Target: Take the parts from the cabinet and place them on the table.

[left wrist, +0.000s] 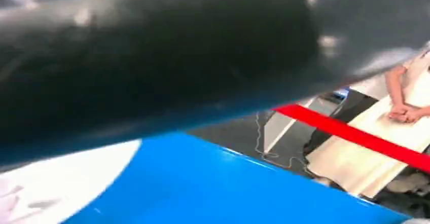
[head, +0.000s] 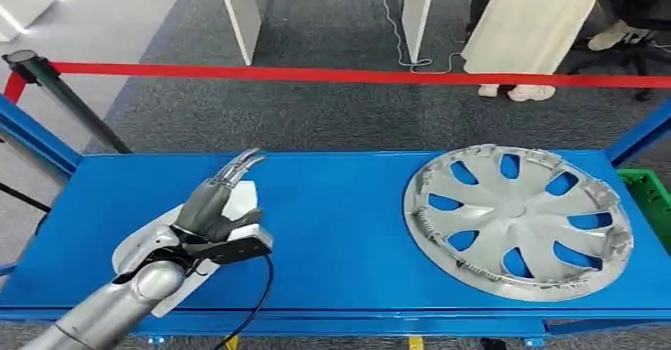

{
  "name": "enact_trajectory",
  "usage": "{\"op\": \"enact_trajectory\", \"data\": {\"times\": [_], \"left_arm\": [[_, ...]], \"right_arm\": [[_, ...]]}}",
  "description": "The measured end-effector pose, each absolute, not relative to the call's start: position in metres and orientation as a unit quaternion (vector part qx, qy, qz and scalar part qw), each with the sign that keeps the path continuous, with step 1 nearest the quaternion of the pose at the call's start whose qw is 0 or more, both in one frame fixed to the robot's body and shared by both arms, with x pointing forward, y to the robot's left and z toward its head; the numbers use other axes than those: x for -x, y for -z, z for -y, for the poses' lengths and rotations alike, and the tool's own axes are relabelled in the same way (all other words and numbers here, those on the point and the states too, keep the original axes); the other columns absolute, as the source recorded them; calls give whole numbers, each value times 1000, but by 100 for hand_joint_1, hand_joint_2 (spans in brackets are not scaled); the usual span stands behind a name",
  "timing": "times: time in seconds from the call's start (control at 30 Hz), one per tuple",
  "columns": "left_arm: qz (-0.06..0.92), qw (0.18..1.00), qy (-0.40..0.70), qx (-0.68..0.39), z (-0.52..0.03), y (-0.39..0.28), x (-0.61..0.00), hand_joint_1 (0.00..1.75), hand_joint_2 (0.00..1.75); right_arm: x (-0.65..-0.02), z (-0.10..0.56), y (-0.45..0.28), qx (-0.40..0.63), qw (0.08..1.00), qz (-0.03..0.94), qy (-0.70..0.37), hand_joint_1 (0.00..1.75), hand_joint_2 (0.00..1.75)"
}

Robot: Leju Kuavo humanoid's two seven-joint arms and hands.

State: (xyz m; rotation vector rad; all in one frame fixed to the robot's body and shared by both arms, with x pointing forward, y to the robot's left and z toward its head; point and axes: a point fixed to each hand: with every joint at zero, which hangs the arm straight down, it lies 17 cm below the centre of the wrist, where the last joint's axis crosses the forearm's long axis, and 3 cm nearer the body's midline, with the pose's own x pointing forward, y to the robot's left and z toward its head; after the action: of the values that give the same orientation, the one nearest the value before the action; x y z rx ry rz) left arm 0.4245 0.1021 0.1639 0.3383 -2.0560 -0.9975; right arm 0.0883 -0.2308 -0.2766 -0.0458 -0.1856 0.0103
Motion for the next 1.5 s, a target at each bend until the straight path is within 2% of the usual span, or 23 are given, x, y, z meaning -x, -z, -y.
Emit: {"op": "enact_trajectory", "data": {"times": [0.43,1.5], "left_arm": [[802,418,397,-157,-112,-149,-427,0,0],[806,426,387,-135,-115,-145,-422,0,0]], "right_arm": [[-84,226,277,12,996,85,-6,0,0],[-91,218,274,-5,995,96,-5,0,0]]}}
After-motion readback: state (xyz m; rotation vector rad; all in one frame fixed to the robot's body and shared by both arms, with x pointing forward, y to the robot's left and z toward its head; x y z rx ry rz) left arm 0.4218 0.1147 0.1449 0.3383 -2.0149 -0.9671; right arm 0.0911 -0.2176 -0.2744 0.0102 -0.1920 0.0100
